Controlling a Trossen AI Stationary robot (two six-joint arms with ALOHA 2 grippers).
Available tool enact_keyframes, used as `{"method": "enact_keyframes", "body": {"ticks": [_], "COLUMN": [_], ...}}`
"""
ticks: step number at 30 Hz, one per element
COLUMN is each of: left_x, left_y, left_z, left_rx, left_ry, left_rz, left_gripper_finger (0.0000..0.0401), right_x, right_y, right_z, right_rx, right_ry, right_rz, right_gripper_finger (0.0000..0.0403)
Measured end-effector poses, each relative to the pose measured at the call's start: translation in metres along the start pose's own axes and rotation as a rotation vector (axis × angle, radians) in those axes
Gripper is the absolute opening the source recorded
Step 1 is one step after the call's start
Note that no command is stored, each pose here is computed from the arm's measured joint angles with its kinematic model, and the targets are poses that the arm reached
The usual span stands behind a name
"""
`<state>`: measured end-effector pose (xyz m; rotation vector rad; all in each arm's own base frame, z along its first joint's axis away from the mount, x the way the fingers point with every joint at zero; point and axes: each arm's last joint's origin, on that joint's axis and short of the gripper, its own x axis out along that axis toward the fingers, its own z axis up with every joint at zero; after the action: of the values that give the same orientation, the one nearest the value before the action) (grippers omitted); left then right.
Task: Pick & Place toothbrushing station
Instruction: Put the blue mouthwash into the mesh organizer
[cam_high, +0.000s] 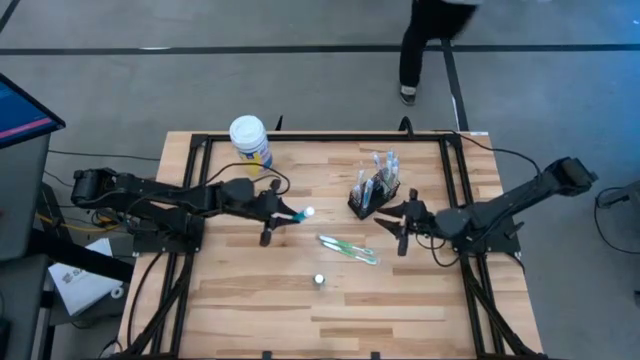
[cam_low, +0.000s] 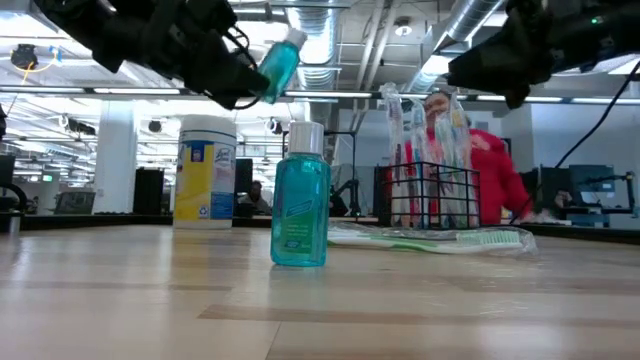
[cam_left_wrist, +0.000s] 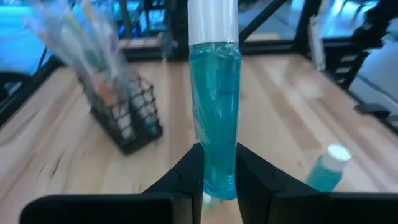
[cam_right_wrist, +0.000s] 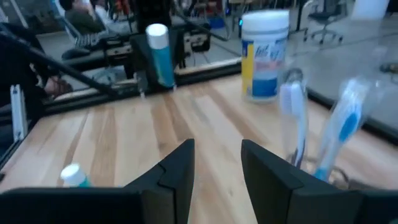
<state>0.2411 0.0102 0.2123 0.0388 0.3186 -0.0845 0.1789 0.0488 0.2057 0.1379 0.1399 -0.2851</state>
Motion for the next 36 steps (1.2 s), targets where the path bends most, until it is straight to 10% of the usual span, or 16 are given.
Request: {"method": "enact_keyframes", "body": {"ticks": [22, 36], "left_x": [0.002, 0.007], "left_y": [-0.005, -0.005], "left_z": [0.013, 0.008], "left_rx": [0.019, 0.015], "left_ry": [-0.140, -0.115], "left_rz": [-0.069, -0.071], "left_gripper_finger": [0.0060, 0.0060], "right_x": [0.075, 0.123], "right_y": [0.031, 0.040], "right_z": [0.059, 0.096], "right_rx": [-0.303, -0.358], "right_ry": [-0.058, 0.143], "right_rz": [-0.015, 0.138], "right_gripper_finger": [0.0123, 0.0123]}}
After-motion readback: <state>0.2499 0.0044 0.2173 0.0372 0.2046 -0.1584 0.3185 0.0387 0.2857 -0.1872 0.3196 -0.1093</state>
